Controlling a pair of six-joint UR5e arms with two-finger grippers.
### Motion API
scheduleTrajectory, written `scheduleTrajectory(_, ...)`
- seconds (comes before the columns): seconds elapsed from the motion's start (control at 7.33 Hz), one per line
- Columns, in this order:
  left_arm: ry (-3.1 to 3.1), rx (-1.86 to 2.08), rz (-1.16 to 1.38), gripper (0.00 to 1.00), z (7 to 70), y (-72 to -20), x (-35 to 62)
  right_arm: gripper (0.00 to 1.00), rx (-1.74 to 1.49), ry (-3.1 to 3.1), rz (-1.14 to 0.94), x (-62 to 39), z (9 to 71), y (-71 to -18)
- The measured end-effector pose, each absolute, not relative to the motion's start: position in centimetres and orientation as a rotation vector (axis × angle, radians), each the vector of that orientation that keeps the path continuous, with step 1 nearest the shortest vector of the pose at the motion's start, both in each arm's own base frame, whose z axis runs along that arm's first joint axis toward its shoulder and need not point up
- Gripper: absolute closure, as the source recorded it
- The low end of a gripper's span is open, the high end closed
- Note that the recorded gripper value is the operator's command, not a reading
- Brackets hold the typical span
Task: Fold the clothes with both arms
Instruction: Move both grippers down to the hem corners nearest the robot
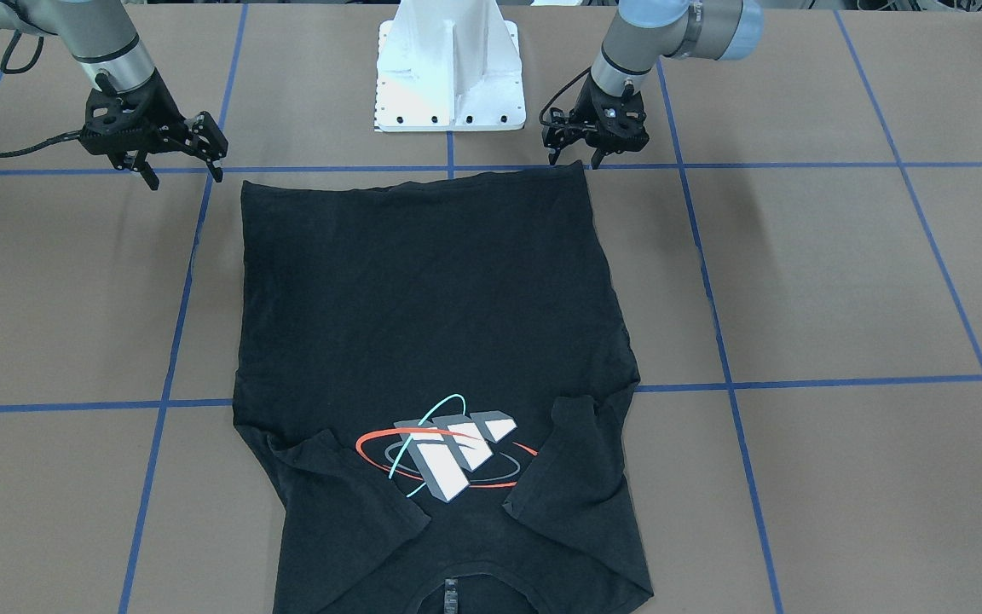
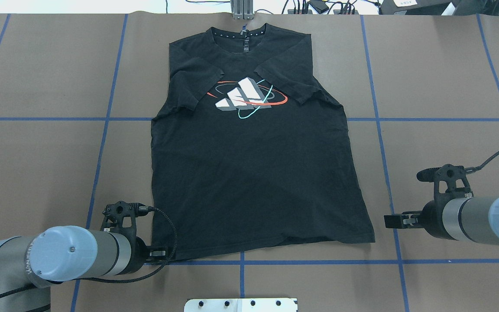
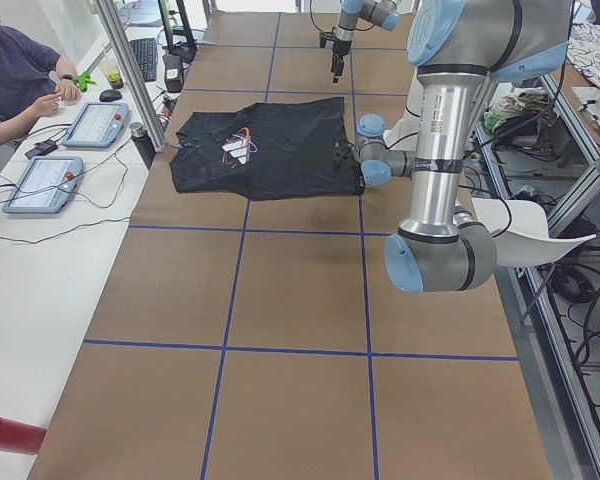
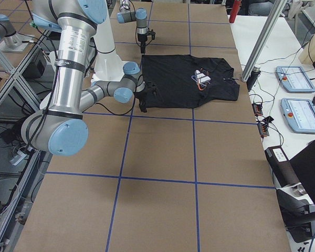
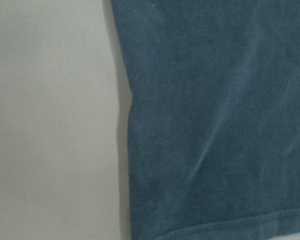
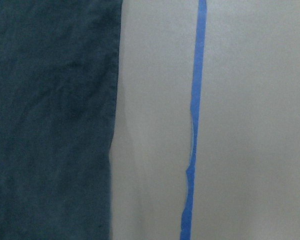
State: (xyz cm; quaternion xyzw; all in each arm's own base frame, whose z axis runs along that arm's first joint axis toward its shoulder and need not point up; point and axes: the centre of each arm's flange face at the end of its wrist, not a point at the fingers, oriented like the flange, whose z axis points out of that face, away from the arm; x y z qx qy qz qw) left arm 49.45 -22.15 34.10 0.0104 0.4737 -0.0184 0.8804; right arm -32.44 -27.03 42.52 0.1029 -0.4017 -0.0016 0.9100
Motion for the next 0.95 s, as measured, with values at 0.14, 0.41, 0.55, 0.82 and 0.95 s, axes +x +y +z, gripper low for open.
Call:
scheduleTrajectory(0.14, 0.985, 0.016, -0.038, 0.4, 34.22, -21.88, 49.64, 0.0, 0.212, -0.828, -0.004, -32.46, 42.52, -27.0)
scheduleTrajectory(0.41, 0.98, 0.011, -0.038, 0.53, 34.47, -21.74, 49.77, 0.0, 0.211, -0.829, -0.006, -32.52, 42.51, -26.94)
scheduleTrajectory(0.55, 0.978, 0.01, -0.037, 0.68, 34.56, -21.72, 49.79, 0.0, 0.211, -0.83, -0.008, -32.58, 42.48, -26.9)
scheduleTrajectory(0.82, 0.977, 0.006, -0.035, 1.0, 34.66, -21.68, 49.8, 0.0, 0.21, -0.831, -0.011, -32.7, 42.42, -26.81)
scheduleTrajectory(0.95, 0.977, 0.004, -0.035, 1.0, 34.64, -21.68, 49.75, 0.0, 0.21, -0.832, -0.013, -32.76, 42.39, -26.77)
